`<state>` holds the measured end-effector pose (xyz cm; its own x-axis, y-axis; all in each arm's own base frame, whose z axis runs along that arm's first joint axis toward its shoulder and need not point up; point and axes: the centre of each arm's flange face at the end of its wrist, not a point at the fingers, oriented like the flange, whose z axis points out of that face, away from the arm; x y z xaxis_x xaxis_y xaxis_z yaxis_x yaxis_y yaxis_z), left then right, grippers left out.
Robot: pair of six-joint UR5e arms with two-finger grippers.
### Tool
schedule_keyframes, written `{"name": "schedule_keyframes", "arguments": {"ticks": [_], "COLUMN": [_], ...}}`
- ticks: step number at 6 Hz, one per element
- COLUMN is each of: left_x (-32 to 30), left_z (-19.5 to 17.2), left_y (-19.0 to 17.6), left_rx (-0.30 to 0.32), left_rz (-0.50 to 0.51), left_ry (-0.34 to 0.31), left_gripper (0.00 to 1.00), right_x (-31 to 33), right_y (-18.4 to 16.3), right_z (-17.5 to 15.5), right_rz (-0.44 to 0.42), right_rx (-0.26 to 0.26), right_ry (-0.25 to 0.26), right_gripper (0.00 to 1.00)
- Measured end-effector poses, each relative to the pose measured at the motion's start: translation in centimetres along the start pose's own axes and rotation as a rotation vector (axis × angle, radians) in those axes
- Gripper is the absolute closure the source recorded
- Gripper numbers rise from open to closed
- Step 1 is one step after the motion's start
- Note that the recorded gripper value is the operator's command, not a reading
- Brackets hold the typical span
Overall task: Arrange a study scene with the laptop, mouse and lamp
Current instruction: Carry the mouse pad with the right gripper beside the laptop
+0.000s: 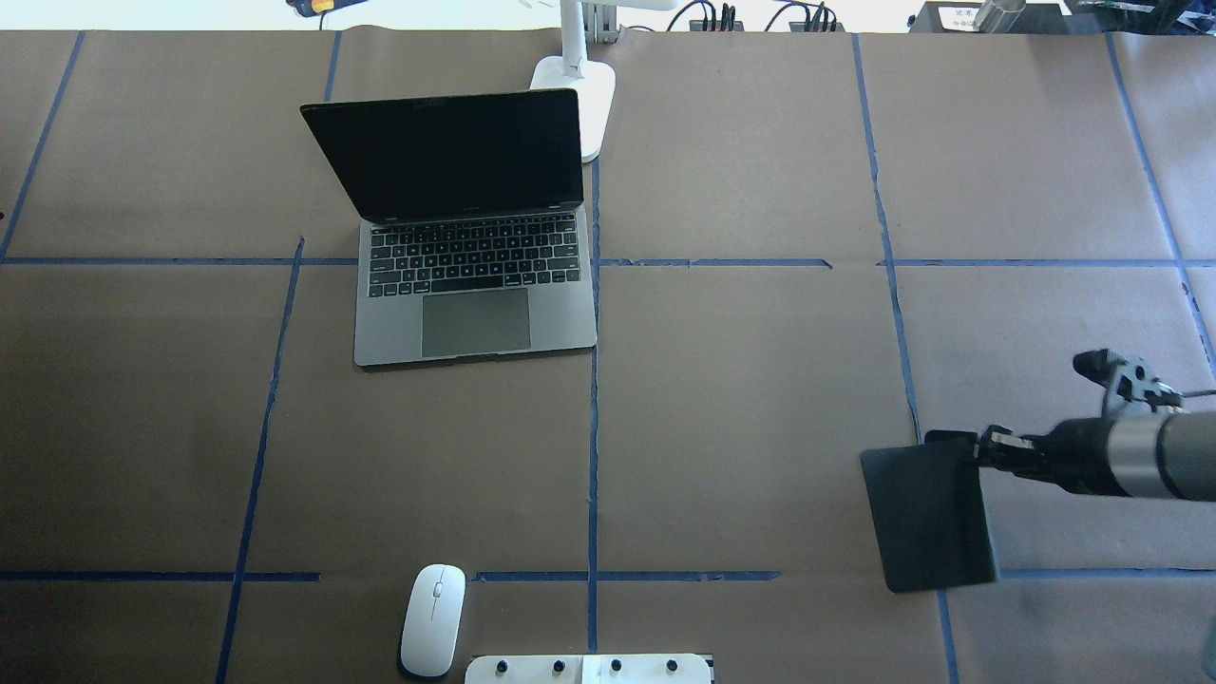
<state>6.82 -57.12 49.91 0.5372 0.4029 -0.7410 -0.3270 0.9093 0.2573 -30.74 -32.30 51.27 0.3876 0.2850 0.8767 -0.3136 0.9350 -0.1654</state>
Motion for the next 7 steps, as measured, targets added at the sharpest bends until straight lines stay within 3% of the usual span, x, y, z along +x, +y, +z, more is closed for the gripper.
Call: {"name": "schedule_keyframes", "arguments": {"ticks": [2,4,7], "left_x": [0.2,0.2,0.3], "left_z": [-0.1,-0.1,0.0], "left_y": [-0.2,-0.3,-0.3], "left_rx": [0.014,0.018,0.018], "left_rz": [0.017,0.017,0.007], "left_ry": [-0.004,-0.004,-0.003], "left_gripper": [0.00,0.00,0.00], "right_x": [-12.2,-23.1,-32.9], "right_y": [-4.7,-10.5,-15.4], "right_z": [3.6,8.9,12.7], "right_rz": [0.006,0.013,0.025], "right_rx": [0.059,0.099,0.127], "right_ry": [0.036,0.039,0.039], "right_gripper": [1.00,1.00,0.97]}}
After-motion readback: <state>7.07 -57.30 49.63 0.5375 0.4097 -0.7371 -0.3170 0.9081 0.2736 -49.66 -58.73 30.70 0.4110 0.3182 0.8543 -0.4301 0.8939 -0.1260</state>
